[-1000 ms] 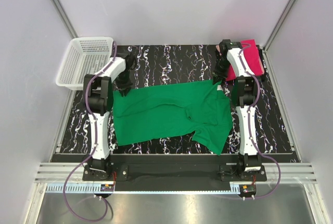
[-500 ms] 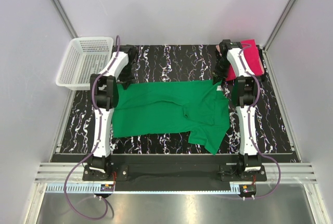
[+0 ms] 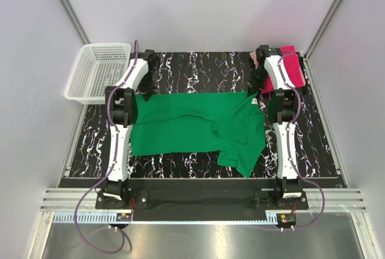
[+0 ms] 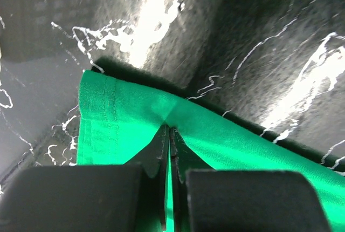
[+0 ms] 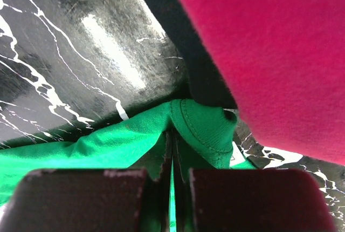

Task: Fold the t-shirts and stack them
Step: Fold the tshirt

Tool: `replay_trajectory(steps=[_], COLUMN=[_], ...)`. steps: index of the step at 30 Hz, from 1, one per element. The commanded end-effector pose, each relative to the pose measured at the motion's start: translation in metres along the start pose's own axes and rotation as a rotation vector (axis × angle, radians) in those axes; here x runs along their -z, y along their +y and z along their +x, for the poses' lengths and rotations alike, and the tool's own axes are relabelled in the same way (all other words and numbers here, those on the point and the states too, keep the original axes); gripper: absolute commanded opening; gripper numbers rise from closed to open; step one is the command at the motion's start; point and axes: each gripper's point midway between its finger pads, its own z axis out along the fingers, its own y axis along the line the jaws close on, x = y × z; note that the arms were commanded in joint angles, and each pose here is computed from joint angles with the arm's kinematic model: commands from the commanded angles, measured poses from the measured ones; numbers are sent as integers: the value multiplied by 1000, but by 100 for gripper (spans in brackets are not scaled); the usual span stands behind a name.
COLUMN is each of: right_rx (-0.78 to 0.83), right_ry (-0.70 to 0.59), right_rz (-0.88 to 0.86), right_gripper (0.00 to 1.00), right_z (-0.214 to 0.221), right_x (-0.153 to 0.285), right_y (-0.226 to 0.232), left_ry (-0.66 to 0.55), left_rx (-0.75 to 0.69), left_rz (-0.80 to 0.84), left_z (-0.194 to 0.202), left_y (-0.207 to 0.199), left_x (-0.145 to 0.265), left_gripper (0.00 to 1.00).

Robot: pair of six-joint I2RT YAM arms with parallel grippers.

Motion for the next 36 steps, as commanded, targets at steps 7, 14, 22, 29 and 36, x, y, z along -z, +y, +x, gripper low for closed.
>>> replay_trajectory(steps=[7,14,22,29,36], right_rx=[-37,-41,-13,45,78], right_ry=[-83,-93,-80,-155,-357], right_rz=[-11,-28,-43,-182,-379], right_gripper=[0,0,2,31,40], right_z=[-29,-35,-32,-39,-66], right_x=[-8,-7,-5,34,106], right_y=[-4,-3,-3,22,63], left_ry=[-39,-59,-83,-168,-261], left_rx=[24,45,42,62,114], left_rz=[118,159,143,168,203], left_z=[-19,-27,-31,-48,-62], left_y=[-33,-42,-35,-22,7], left_x=[-7,-3,3,44,100], left_gripper=[0,0,20,50,55])
